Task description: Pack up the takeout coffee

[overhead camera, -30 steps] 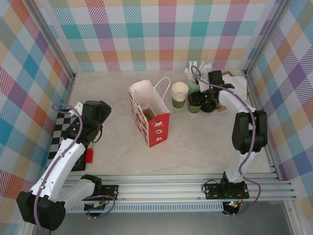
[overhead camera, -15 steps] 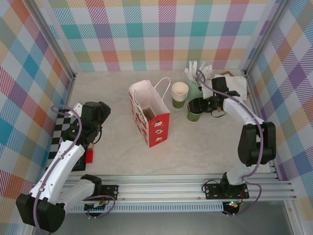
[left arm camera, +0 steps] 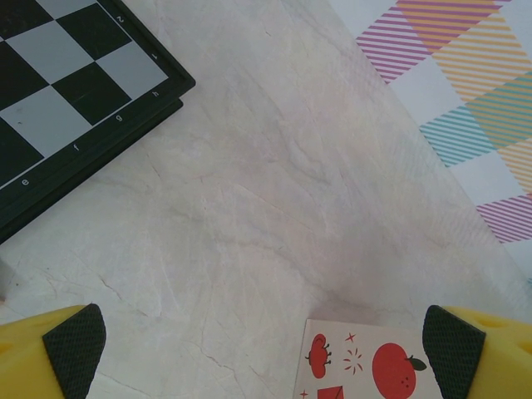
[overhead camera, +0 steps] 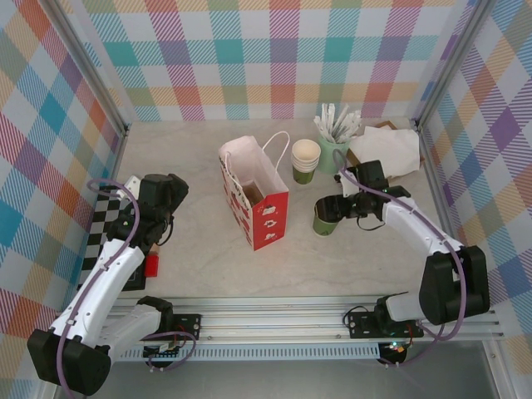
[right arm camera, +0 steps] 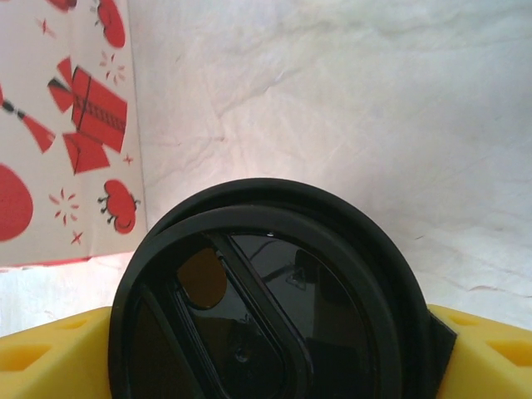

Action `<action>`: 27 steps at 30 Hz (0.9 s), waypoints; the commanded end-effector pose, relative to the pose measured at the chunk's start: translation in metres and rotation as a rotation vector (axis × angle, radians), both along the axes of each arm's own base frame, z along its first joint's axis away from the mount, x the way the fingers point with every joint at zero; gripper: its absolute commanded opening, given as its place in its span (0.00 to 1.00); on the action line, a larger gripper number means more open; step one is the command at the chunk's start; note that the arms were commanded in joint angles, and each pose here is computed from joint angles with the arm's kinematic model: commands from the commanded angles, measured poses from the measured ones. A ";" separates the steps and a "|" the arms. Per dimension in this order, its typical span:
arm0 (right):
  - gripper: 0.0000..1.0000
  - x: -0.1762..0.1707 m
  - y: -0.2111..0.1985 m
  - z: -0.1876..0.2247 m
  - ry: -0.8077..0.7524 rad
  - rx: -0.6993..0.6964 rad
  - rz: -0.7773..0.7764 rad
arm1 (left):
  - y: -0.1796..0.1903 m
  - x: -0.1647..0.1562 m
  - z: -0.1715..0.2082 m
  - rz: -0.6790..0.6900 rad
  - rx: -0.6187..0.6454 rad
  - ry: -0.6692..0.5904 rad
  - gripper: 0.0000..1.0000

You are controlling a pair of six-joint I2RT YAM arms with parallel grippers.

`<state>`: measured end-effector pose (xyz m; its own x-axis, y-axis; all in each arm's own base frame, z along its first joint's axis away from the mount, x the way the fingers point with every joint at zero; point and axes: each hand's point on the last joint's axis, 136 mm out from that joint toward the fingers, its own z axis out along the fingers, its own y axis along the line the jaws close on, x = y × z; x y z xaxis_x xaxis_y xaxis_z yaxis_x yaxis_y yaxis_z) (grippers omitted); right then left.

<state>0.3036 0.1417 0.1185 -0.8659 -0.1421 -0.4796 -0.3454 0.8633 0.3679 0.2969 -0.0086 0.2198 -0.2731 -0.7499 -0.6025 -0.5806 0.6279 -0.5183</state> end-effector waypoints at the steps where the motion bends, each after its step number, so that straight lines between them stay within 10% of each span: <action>1: 0.87 0.000 0.004 0.008 -0.059 0.011 -0.003 | 0.004 0.000 -0.001 0.009 0.005 -0.004 1.00; 27: 1.00 -0.018 -0.031 0.023 0.133 -0.198 -0.166 | 0.002 0.004 -0.005 0.004 0.002 0.002 1.00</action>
